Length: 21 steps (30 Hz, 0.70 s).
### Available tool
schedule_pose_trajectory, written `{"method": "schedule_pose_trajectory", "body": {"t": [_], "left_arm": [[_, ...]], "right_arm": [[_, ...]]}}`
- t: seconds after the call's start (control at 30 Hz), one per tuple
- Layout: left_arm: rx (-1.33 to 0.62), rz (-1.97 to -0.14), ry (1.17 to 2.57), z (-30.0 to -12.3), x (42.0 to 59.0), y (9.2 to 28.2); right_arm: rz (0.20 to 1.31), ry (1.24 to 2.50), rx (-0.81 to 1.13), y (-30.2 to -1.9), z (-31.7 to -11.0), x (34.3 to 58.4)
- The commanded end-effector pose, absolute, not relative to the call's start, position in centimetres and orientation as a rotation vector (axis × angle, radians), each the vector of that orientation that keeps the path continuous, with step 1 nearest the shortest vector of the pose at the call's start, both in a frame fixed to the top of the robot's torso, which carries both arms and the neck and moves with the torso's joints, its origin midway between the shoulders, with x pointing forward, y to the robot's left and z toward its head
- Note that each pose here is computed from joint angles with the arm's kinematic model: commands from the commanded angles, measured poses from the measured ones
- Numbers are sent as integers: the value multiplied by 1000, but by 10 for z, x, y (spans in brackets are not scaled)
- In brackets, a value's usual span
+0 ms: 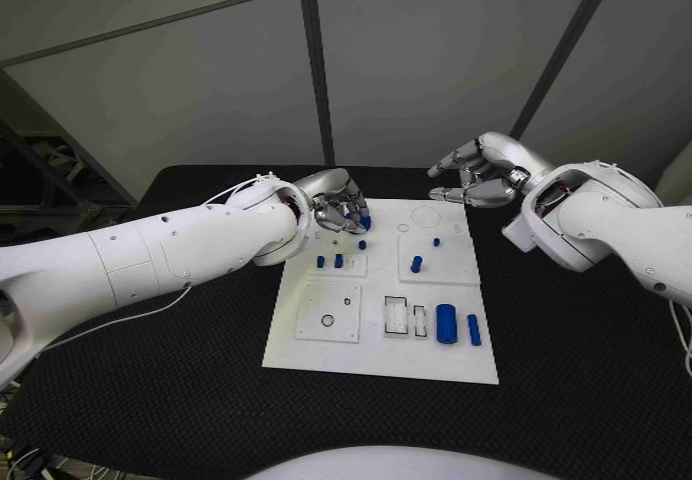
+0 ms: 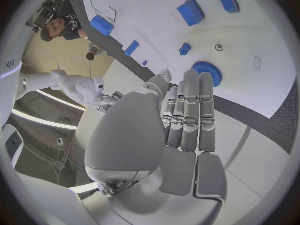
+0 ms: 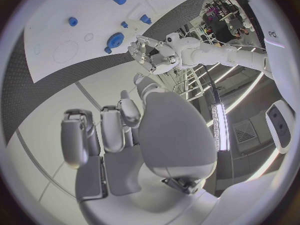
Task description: Assemble the parts on the task board
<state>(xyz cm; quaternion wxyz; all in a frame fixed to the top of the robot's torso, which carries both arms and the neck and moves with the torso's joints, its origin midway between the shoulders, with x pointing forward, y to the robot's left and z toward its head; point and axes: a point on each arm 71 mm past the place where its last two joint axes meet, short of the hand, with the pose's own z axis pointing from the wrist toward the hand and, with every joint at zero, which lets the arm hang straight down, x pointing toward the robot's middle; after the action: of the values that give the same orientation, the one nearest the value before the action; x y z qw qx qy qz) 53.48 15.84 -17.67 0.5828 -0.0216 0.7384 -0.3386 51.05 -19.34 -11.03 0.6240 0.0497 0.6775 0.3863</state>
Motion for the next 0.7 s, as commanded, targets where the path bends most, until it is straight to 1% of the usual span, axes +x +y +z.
{"method": "schedule_pose_trajectory", "body": {"t": [0.03,0.17,0.4,0.7], "left_arm": [[152,-747,1726,-181,533,148],[224,-699,1774,-189,532,141],[274,-642,1825,-197,535,137],[293,-616,1838,-200,537,132]], "right_arm": [[897,1546,110,-191,-109,510],[899,1547,108,-190,-109,510],[900,1547,107,-190,-109,510],[903,1547,106,-189,-109,510]]}}
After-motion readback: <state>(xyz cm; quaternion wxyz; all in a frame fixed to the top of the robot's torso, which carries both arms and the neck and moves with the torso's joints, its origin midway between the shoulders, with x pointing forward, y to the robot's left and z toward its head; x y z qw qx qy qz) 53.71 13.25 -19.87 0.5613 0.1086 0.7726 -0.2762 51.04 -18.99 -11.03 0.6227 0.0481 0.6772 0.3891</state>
